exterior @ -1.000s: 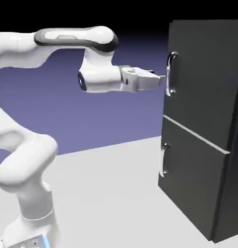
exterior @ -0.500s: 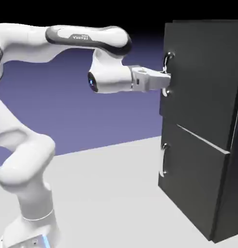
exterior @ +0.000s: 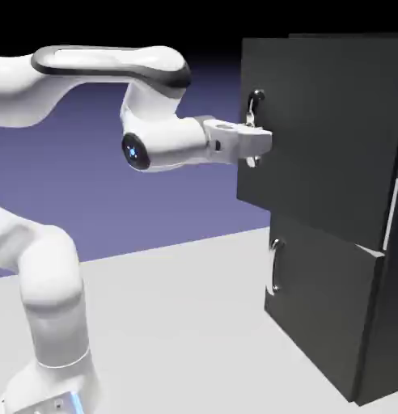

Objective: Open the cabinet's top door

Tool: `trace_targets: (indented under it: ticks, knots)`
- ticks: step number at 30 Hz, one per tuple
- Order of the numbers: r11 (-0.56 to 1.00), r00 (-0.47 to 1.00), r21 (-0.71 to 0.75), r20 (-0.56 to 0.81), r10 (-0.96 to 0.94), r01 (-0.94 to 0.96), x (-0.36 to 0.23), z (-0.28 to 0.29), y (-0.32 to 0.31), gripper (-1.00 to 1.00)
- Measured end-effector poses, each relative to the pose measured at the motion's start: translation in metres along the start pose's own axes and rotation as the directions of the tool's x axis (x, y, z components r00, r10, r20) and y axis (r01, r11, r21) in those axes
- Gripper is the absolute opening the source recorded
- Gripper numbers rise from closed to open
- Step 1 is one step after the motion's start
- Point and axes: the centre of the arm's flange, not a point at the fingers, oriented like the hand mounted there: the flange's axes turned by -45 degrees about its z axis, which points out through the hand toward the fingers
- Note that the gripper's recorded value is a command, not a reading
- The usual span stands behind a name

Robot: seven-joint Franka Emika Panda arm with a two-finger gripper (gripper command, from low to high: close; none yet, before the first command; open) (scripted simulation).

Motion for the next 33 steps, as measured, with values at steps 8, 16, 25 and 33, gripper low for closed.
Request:
trace_targets:
  ticks: [8, 16, 25, 33]
  knots:
    - [0.993, 1.0, 0.119, 0.0, -0.001, 0.001, 0.0, -0.034, 0.019, -1.0]
    - [0.968, 1.0, 0.252, 0.002, -0.004, 0.003, 0.0, -0.07, 0.046, -1.0]
    - [0.894, 1.0, 0.449, 0.001, 0.001, -0.001, 0.0, -0.118, 0.097, -1.0]
    - [0.776, 1.0, 0.631, 0.001, 0.001, -0.001, 0.0, -0.155, 0.158, -1.0]
